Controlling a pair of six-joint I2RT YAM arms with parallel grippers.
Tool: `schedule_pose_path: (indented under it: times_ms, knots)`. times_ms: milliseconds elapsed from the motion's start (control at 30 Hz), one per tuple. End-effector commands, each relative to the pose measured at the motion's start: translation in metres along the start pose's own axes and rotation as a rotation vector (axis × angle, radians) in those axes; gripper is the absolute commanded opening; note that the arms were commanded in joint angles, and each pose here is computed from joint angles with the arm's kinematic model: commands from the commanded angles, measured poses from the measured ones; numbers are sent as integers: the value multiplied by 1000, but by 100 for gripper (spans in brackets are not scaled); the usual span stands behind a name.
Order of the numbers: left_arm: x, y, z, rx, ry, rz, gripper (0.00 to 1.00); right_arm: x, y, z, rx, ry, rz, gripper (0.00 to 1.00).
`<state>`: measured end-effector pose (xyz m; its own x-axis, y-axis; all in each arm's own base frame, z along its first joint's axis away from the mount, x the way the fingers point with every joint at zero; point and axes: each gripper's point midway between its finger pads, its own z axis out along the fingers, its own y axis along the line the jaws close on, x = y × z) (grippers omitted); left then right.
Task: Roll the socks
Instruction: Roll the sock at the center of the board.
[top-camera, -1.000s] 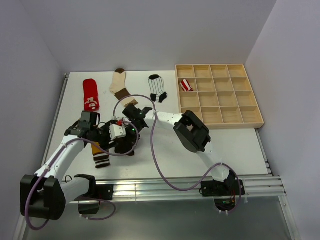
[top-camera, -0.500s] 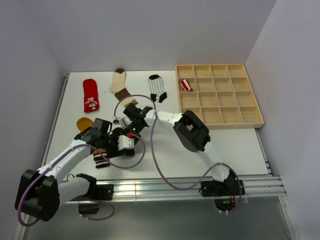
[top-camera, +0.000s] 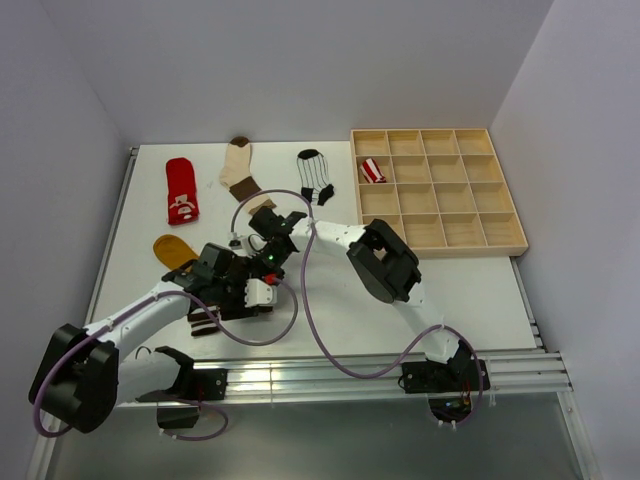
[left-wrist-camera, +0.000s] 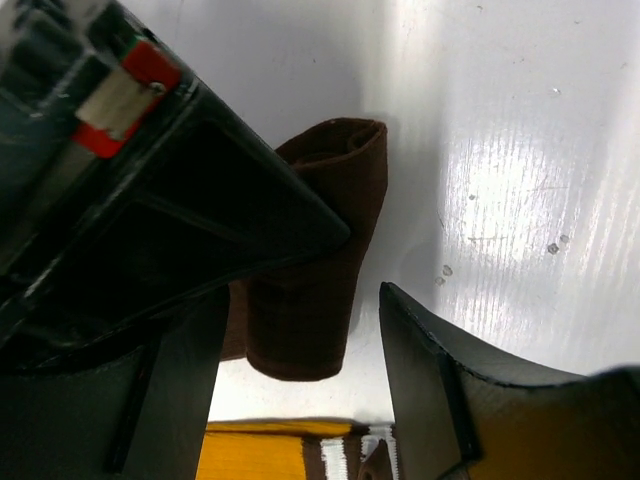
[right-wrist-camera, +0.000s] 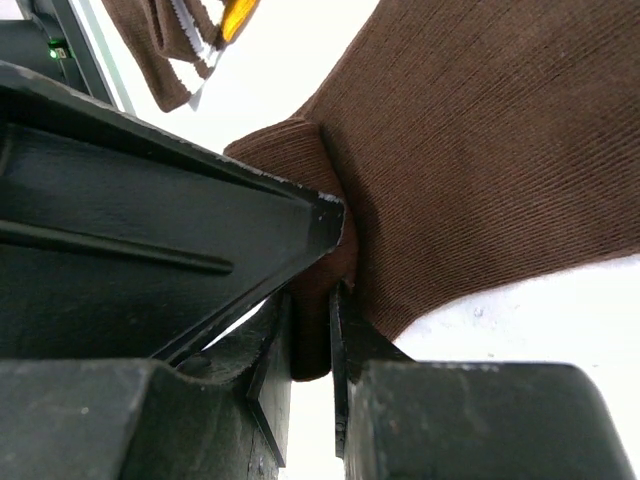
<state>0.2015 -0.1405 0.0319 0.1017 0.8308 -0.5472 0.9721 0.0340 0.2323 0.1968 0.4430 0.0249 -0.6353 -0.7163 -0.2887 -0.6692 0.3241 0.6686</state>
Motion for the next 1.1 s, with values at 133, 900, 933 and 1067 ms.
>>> schedule_pose_path:
  times_ms: [133, 900, 933, 1067]
  knots:
    - [-3, 7, 12, -23, 4, -19, 61, 29, -27, 9, 76, 94, 58, 1]
    - [-17, 5, 34, 60, -15, -66, 0, 39, -27, -30, 205, -59, 145, 42]
    - [-20, 4, 36, 73, -19, -66, 0, 35, -25, -38, 210, -90, 158, 43]
    - [-38, 9, 40, 83, -51, -44, 0, 39, -42, -62, 262, -187, 220, 46]
